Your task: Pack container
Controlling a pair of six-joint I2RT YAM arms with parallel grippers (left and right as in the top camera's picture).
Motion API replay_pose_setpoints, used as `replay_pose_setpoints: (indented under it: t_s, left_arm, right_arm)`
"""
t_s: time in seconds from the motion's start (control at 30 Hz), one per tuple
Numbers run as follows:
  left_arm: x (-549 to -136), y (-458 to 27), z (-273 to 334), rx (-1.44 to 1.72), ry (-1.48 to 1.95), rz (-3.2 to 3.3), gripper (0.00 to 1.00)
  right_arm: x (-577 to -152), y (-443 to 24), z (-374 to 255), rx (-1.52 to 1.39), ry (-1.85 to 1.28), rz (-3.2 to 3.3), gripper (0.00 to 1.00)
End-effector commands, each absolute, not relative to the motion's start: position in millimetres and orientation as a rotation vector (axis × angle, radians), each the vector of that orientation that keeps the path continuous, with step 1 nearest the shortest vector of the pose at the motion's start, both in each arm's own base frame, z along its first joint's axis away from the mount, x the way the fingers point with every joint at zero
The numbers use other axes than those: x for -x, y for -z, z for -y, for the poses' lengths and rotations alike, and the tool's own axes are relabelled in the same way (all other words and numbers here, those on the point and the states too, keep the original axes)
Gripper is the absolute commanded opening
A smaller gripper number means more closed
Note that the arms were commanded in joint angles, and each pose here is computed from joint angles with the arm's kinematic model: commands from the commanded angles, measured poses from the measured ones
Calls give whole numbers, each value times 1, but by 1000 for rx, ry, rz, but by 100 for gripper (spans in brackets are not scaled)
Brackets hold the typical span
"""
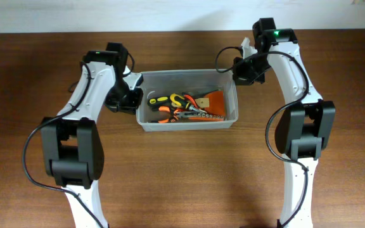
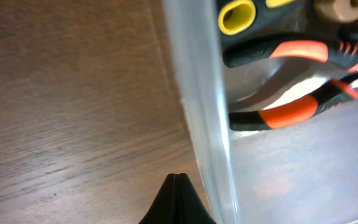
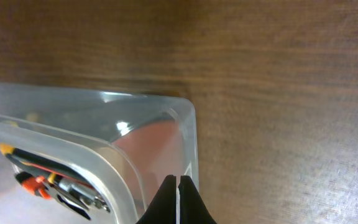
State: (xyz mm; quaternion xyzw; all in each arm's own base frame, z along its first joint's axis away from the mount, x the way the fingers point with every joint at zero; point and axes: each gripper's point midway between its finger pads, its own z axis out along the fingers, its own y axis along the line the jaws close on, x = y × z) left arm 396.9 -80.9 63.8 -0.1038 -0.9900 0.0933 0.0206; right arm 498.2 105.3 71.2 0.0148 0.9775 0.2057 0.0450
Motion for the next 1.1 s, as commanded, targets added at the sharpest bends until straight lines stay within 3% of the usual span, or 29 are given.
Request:
replay_pose_setpoints:
  t_s: [0.0,0.3,0.47,0.6,0.77,0.9,1.07]
  left_arm:
    - [-382,-68,130,511,-430,3015,2]
    - [-384,-65,99,455,-148,3038,2]
    - [-396,-84,47,242,-175,3073,2]
    - [-408,-115,-2,38,-231,3135,1]
    - [-421,-174,-51,-154,-364,3267,1]
    - [-420,-234,-76,-227,-388,3408,1]
    - [-414,-320,-82,-202,-312,3667,2]
  right_arm:
    - [-491,-80,-146,7,-888,-2955,4]
    - [-489,-85,-136,27,-869,-2959,4]
    - [-494,-125,-113,-8,-822,-2890,4]
    - [-499,-192,-87,-4,-677,-2754,5]
    - [-485,-310,-64,29,-503,-2488,8]
    - [-445,-417,-52,79,-370,-2225,8]
    - [-377,-514,-36,58,-249,-1968,8]
